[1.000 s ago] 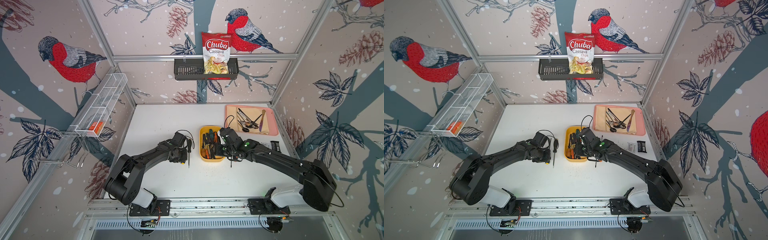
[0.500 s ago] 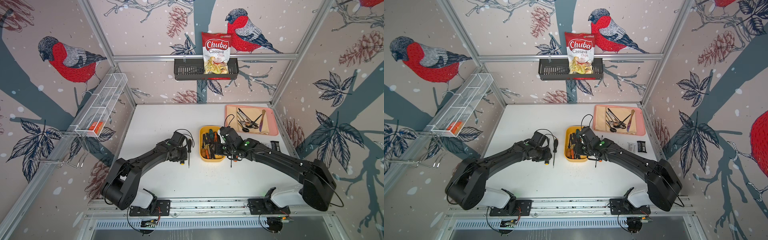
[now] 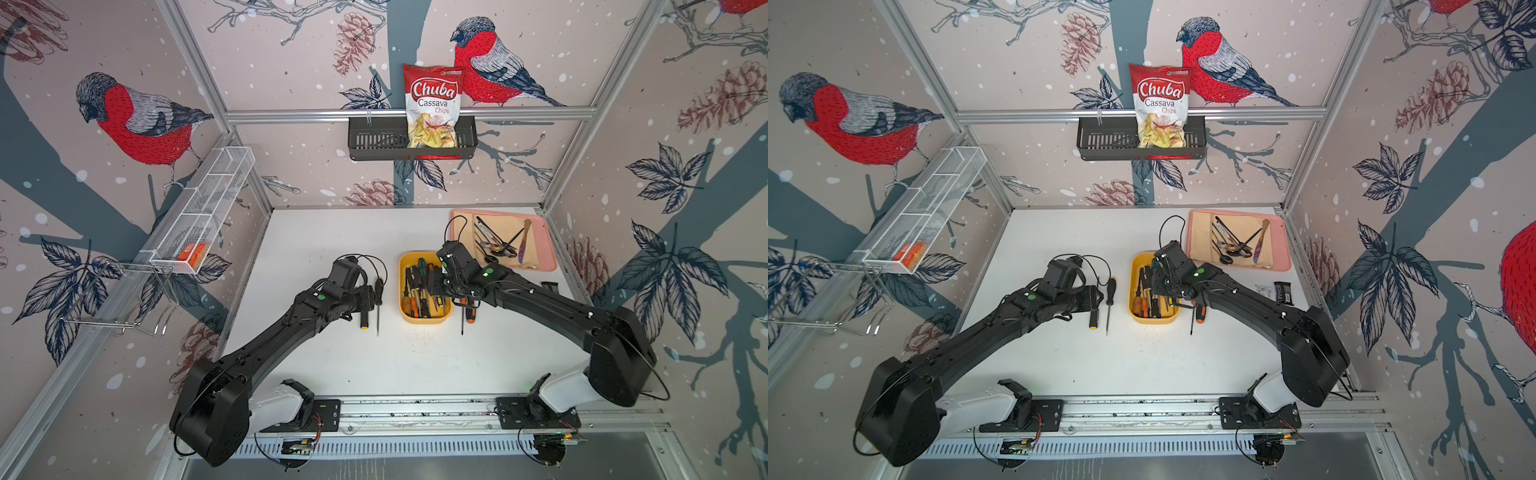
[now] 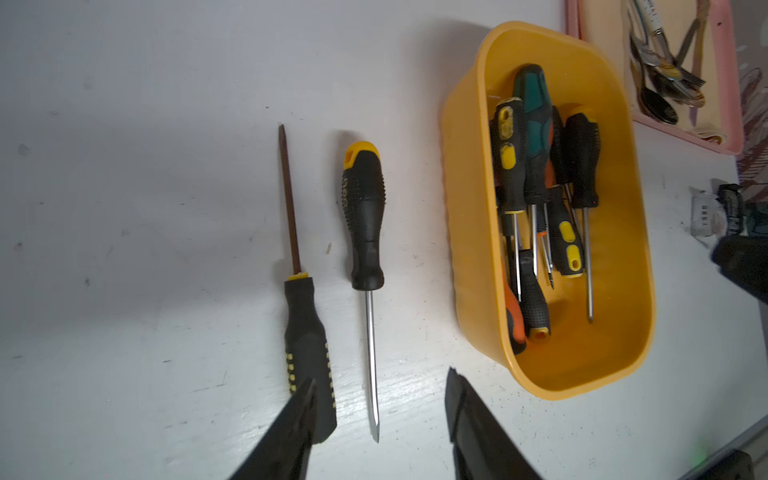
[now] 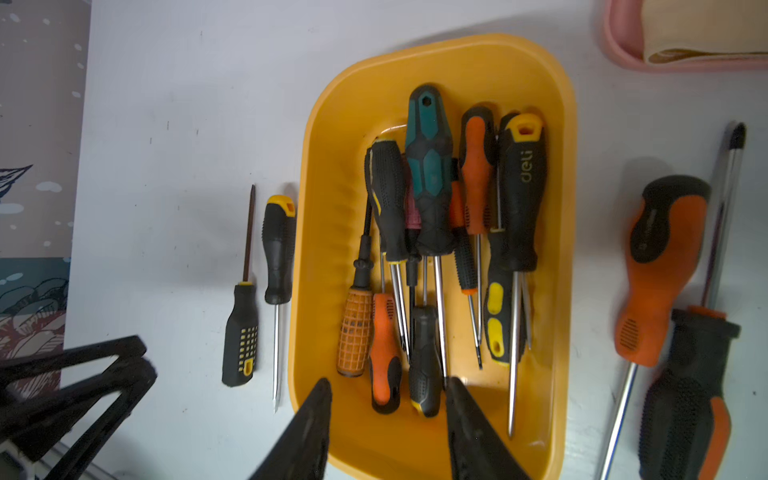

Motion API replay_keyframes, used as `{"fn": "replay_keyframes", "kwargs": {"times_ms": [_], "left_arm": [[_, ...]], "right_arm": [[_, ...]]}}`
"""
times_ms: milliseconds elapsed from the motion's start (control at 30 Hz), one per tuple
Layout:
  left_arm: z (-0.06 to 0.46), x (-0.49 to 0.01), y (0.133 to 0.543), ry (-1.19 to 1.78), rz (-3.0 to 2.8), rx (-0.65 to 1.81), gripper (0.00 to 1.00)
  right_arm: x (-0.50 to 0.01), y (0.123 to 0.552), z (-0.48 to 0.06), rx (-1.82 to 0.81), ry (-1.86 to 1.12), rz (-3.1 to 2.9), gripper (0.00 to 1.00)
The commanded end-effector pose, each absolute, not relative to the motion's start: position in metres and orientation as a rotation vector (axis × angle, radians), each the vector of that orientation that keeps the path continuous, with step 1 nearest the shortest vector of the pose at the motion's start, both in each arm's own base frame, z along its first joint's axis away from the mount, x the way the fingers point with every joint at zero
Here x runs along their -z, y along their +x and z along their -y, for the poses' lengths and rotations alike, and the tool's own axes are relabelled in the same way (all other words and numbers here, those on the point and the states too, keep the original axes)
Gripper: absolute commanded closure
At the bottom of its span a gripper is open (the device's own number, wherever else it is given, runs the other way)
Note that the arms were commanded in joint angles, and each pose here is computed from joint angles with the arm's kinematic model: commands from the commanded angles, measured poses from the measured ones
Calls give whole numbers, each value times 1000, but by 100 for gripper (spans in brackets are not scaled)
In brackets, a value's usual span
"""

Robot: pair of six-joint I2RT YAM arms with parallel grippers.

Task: Take out the screwdriver from the storage box
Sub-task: Place the screwdriver at the center of the board, then pick up the screwdriver from the storage box.

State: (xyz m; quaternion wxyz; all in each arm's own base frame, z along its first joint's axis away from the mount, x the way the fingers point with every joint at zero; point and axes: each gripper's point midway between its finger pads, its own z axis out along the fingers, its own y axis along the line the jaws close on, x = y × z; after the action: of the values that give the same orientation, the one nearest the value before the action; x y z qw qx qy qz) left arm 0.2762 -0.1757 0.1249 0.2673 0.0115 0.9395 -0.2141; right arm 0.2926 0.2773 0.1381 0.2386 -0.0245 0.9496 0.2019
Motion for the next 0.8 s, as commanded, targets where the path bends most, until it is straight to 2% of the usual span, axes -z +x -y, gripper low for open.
{"fn": "replay_keyframes", "kwargs": {"times_ms": [0, 333, 767], "left_arm": [[195, -145, 279, 111, -2446, 729, 46], [224, -140, 263, 146, -2478, 985, 46], [219, -135, 255, 152, -2483, 977, 47]], "right_arm": [[-129, 298, -279, -502, -87, -2637, 55], [-92, 326, -283, -403, -54, -2716, 58], [-65, 346, -291, -364, -75, -2771, 64]]}}
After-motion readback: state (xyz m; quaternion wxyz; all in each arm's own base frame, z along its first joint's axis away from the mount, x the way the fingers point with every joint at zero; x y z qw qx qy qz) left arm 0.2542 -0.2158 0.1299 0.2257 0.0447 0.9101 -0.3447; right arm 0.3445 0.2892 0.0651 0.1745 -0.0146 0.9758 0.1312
